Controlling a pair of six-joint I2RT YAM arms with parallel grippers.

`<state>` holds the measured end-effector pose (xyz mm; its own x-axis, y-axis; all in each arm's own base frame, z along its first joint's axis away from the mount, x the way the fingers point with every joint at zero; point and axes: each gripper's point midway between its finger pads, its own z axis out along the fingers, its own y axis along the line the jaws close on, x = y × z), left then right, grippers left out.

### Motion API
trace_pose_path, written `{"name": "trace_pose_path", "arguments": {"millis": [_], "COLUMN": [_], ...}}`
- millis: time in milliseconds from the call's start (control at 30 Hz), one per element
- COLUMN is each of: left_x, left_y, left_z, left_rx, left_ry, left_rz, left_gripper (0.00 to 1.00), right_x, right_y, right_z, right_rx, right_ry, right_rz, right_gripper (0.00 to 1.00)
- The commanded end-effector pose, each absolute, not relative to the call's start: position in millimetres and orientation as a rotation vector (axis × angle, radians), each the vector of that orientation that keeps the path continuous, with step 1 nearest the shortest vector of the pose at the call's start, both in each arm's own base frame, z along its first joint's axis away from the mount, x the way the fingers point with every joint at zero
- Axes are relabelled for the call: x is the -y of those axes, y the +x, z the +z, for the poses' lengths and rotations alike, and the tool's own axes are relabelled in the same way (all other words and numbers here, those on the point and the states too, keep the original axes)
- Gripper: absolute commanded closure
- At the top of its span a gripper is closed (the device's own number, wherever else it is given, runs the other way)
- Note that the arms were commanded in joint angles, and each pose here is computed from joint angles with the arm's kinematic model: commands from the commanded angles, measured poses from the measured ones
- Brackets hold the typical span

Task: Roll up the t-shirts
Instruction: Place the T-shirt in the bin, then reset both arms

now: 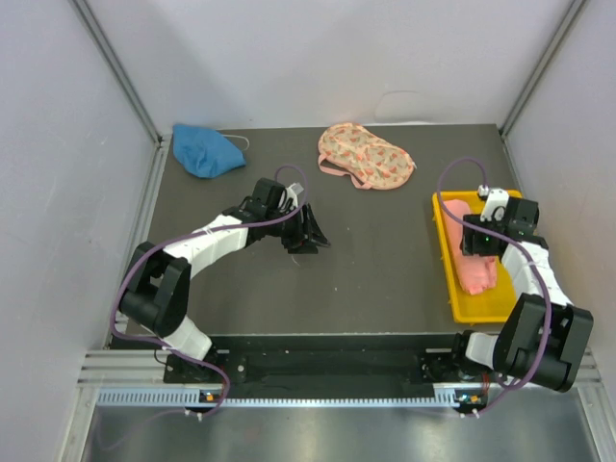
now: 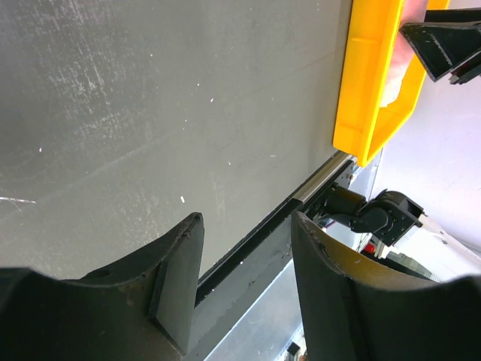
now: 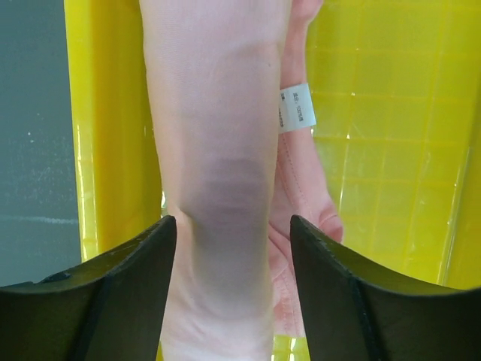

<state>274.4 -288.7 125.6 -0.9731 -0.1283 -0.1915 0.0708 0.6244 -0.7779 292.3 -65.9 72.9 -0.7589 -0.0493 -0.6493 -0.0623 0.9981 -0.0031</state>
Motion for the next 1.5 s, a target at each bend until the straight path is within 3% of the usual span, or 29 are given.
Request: {"name": "trace_pose_path", "arguments": {"millis": [0, 233, 433, 467, 500, 633, 700, 767, 800, 1100, 1233, 1467], "left_x": [291.1, 291.0, 288.3, 287.8, 286.4, 273.1, 264.1, 255.7, 252.2, 223.6, 203.8, 199.4], "left_y": [277.8, 278.7, 280.7, 280.6, 280.0, 283.3, 287.6, 290.4, 293.3, 295.5, 295.0, 294.4], "left_z": [140.4, 141.6, 141.1, 139.7, 138.7, 133.9, 133.0, 129.2, 131.0, 132.1, 127.3, 136.5], "left_rx": [-2.551, -2.547, -2.548, -2.551, -2.559, -2.560, -2.544, -2.549, -2.536, -2.511, -2.501, -2.443], "left_ry": [-0.005, -0.003, -0.008, -0.008, -0.012, 0.001, -0.006, -0.010, -0.009, -0.048, -0.086, -0.097], "left_rz": [-1.298, -1.295, -1.271, -1.260, -1.249, -1.149, -1.085, -1.029, -1.003, -0.797, -0.671, -0.671], "left_gripper": [0.45, 0.44, 0.43, 0.43, 0.42, 0.38, 0.29, 0.07, 0.01, 0.01, 0.01, 0.01], "right_x": [76.5, 85.4, 54.7, 48.1, 33.4, -4.5, -27.3, -48.4, -56.5, -145.7, -160.4, -166.3], "right_y": [306.4, 323.2, 339.8, 341.6, 343.0, 342.5, 337.7, 331.7, 327.0, 284.3, 276.1, 281.2], "right_z": [106.2, 159.8, 215.8, 222.1, 226.3, 246.3, 254.7, 255.9, 260.2, 209.9, 193.0, 194.7], "right_rx": [-2.374, -2.258, -2.158, -2.141, -2.135, -2.092, -2.068, -2.057, -2.040, -2.064, -2.086, -2.065], "right_ry": [-0.038, 0.070, 0.054, 0.054, 0.062, 0.054, 0.051, 0.053, 0.100, -0.019, -0.034, -0.053], "right_rz": [-0.022, -0.067, -0.058, -0.046, -0.004, 0.058, 0.116, 0.167, 0.219, 0.459, 0.526, 0.546], "right_gripper": [0.37, 0.35, 0.32, 0.26, 0.01, 0.01, 0.01, 0.01, 0.01, 0.01, 0.01, 0.01]}}
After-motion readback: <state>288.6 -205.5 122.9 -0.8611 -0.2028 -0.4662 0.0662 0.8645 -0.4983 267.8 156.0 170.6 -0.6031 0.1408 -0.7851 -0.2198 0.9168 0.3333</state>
